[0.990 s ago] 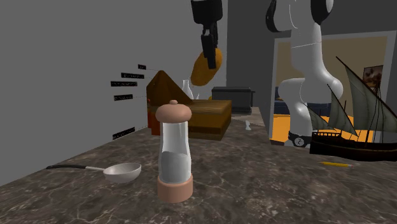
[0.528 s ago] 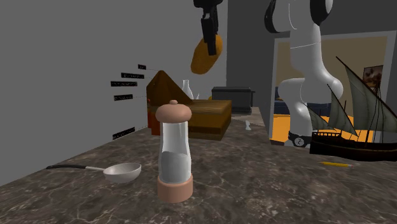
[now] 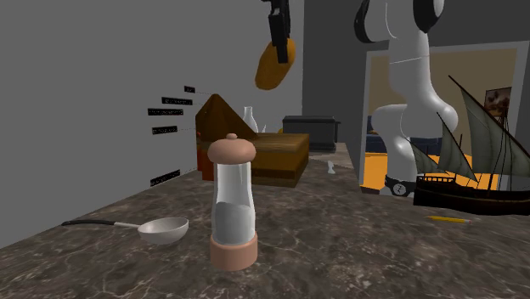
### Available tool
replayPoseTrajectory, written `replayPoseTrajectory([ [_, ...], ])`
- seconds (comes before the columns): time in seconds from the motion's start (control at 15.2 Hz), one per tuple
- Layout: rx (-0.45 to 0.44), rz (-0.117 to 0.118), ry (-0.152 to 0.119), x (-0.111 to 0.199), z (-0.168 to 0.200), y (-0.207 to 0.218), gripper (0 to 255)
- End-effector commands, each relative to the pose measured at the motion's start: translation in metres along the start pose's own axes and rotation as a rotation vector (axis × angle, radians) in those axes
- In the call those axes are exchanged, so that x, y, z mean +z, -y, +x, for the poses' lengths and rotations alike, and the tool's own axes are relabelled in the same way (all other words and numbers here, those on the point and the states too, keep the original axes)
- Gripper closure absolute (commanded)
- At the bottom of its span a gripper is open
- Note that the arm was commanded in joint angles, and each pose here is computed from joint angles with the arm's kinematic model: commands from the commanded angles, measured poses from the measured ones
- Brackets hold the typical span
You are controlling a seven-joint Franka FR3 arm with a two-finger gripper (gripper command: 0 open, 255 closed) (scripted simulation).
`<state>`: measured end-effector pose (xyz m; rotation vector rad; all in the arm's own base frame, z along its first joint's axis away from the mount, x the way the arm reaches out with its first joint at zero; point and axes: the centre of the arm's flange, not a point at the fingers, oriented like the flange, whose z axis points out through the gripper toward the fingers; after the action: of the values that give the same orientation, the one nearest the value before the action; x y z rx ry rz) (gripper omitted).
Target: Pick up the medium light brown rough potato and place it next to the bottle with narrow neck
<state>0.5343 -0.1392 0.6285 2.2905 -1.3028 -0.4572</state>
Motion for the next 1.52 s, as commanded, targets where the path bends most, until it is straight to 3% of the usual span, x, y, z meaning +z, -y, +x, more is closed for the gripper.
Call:
replayPoseTrajectory([
  [0.0, 0.000, 0.000, 0.000, 0.011, 0.002, -0.023, 255],
  [1.45, 0.000, 0.000, 0.000, 0.165, 0.046, -0.265, 255],
])
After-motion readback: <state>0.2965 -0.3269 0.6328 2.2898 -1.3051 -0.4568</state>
